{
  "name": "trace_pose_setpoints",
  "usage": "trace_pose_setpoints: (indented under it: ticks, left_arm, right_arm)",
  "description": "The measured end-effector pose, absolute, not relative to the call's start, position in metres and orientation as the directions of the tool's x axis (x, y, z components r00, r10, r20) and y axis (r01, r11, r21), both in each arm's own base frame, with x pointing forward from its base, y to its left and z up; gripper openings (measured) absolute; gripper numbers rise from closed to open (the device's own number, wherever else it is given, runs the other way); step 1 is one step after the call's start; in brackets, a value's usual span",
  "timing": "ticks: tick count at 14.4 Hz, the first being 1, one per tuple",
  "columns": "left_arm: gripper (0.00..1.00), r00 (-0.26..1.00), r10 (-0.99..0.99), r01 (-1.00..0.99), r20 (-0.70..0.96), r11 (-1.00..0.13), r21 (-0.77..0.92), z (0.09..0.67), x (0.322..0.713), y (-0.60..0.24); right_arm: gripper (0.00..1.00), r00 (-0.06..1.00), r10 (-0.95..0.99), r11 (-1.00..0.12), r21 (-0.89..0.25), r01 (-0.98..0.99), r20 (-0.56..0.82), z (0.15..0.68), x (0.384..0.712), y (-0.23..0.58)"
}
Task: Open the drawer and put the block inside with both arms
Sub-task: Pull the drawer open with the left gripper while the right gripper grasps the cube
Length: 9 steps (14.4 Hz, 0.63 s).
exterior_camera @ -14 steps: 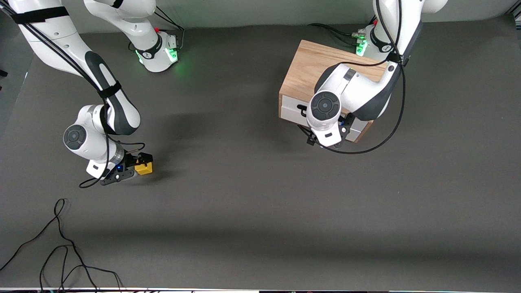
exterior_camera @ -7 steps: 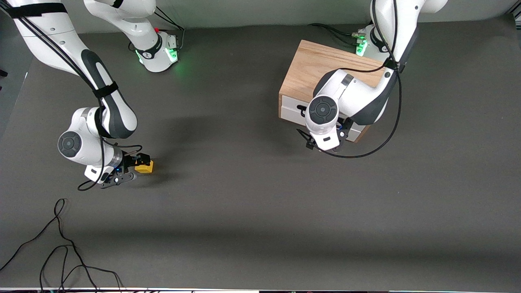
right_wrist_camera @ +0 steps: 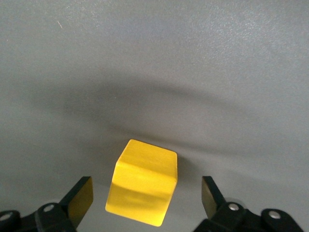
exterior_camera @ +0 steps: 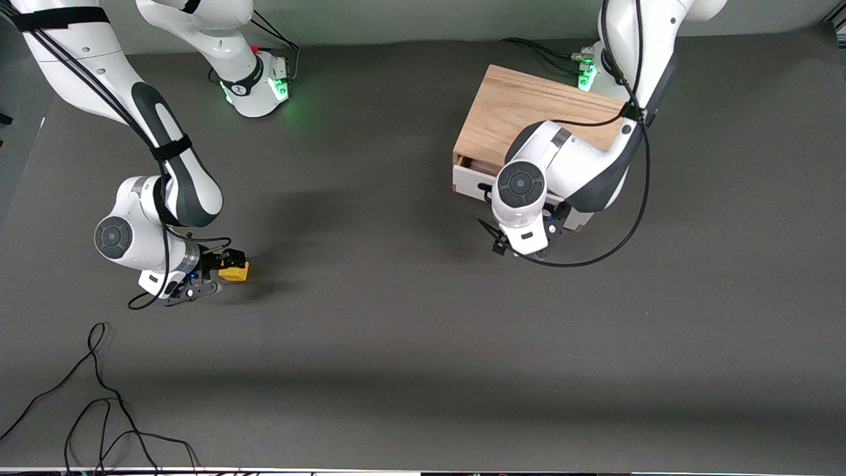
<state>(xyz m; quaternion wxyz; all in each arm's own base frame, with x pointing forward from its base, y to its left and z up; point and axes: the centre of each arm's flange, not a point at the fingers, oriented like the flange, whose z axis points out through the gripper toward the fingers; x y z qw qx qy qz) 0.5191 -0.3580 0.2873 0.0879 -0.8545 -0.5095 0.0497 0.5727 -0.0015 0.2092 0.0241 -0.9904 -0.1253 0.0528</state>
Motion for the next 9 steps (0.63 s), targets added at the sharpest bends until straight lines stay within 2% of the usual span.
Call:
trace_pose_setpoints:
  ticks: [9]
  left_arm:
    - [1.00, 0.489, 0.872, 0.863, 0.026, -0.480, -0.159, 0.285, 0.564, -0.377]
  right_arm:
    - [1.00, 0.989, 0.109, -0.989, -0.112, 0.098, -0.101, 0.191, 0.570, -0.010]
